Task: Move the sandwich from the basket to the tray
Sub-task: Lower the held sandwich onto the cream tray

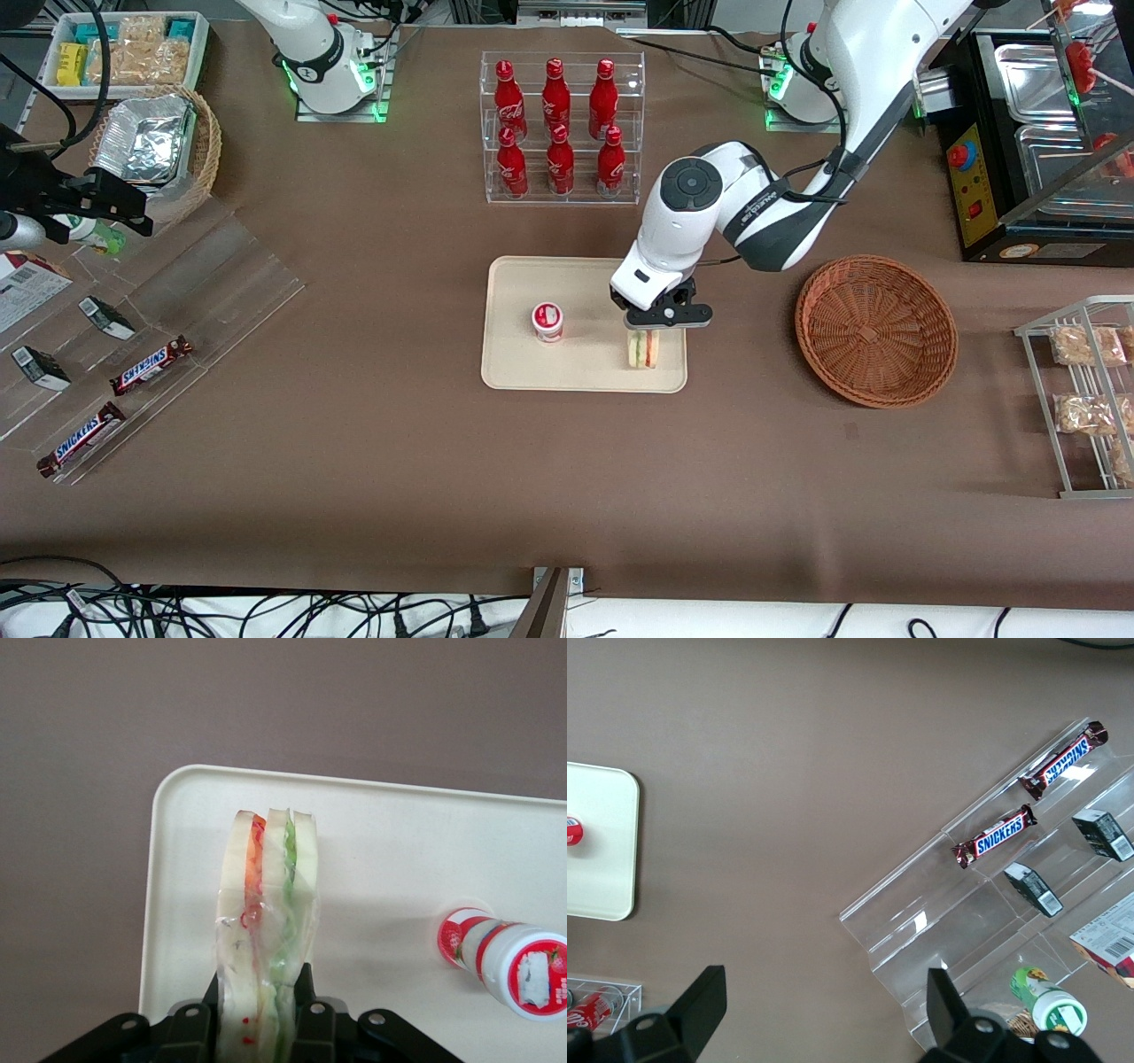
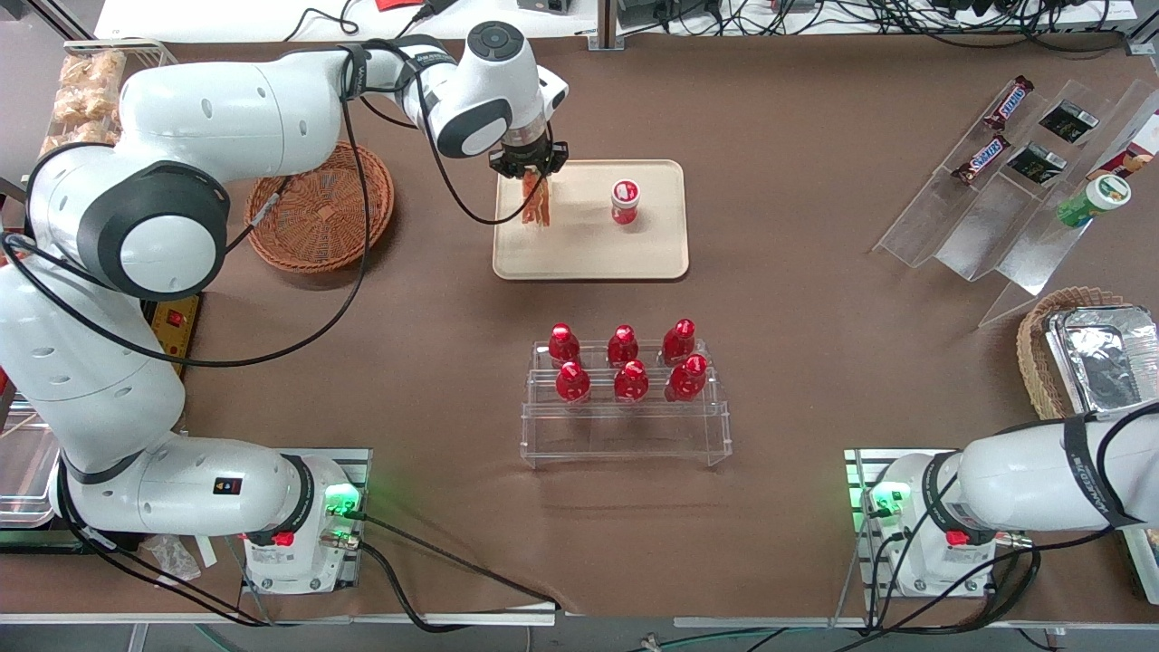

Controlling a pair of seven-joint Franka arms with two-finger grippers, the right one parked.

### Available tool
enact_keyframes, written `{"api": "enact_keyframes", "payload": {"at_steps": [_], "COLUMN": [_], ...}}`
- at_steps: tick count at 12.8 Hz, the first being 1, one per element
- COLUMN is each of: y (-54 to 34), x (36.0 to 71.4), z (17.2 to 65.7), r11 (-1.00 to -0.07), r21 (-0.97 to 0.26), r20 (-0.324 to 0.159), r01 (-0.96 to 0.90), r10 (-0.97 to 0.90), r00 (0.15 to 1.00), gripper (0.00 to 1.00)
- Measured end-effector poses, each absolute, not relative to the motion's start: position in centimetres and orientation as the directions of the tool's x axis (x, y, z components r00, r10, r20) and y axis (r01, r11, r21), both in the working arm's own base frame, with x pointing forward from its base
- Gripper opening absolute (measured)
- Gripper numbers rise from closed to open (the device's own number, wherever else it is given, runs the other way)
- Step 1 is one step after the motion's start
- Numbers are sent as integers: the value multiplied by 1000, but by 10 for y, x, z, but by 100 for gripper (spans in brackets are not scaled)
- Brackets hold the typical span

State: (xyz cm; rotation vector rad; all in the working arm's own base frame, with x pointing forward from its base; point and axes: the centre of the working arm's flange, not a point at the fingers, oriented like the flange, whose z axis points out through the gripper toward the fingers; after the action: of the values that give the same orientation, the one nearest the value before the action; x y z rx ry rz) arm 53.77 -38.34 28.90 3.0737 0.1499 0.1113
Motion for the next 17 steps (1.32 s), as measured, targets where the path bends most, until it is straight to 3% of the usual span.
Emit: {"api": "enact_keyframes", "payload": {"at_steps": [7,17], "y": [-387,-396], "x": [533,527], "z": [259,249], "r11": [-995,-996], "r21": [10,20], "r20": [128,116], "r01": [95,86], "r10": [95,88], "r00": [987,989], "gripper": [32,32]}}
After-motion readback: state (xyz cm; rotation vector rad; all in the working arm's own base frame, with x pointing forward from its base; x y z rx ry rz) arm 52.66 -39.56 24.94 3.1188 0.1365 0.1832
